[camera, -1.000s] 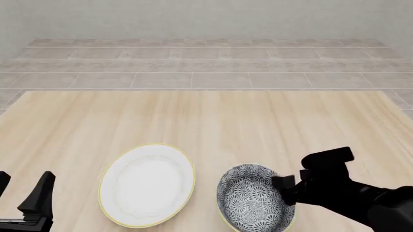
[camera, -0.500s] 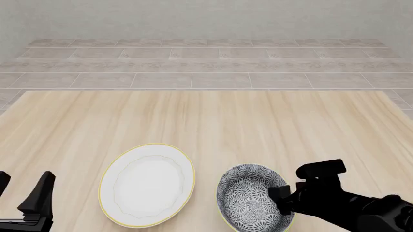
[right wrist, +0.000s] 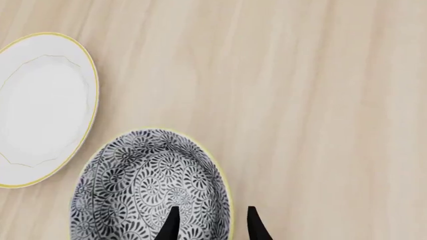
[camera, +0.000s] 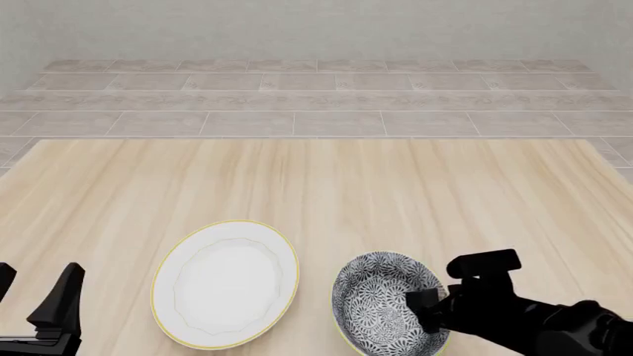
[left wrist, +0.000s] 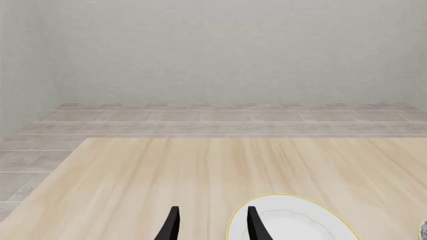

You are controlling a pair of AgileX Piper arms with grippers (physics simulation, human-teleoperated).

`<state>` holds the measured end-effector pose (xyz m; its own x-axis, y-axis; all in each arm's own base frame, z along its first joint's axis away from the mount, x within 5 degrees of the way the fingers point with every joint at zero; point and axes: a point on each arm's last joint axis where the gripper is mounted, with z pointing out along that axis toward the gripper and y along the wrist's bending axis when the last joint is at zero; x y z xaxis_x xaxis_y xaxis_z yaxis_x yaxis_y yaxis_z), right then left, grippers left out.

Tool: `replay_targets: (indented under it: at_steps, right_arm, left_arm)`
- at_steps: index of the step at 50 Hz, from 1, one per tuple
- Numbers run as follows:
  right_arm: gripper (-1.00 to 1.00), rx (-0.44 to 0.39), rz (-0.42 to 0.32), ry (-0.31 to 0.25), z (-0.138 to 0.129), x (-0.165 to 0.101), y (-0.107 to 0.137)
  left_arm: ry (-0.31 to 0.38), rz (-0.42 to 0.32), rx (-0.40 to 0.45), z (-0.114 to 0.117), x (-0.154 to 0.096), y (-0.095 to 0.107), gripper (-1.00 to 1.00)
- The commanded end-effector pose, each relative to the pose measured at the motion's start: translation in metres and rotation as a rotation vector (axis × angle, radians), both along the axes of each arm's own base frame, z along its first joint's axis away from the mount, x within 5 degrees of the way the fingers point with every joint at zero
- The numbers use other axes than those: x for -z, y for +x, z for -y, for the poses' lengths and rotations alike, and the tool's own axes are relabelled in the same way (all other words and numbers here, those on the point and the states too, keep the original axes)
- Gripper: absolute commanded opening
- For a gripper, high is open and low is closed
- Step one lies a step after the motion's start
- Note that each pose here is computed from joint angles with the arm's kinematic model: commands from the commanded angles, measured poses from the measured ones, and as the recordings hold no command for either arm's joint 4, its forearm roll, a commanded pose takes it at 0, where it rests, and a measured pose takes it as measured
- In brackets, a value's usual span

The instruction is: Put the bowl on the plate.

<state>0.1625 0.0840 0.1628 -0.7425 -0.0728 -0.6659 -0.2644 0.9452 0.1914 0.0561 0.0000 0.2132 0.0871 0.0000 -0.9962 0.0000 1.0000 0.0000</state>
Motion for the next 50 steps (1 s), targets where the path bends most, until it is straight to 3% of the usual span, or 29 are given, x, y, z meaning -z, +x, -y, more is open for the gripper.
replay_targets:
  at_steps: [1,5,6,29,50]
  right_arm:
    - [1.0,-0.003,-0.004,0.002,-0.001,0.002,0.0]
    - [1.0,0.0,-0.003,0.0,0.0,0.002,0.0]
    - [-1.0,-0.003,-0.001,-0.004,0.0,0.002,0.0]
    - [-1.0,0.004,0.031,-0.028,0.007,-0.004,0.003]
    - [-1.0,0.04,0.112,0.044,0.008,-0.045,0.003]
  left_arm:
    - [0.0,0.0,0.0,0.0,0.0,0.0,1.0]
    - [0.0,0.0,0.0,0.0,0.0,0.0,1.0]
    - [0.0,0.0,0.0,0.0,0.0,0.0,1.0]
    - [0.0,0.0,0.0,0.0,0.0,0.0,1.0]
    - [0.0,0.0,0.0,0.0,0.0,0.0,1.0]
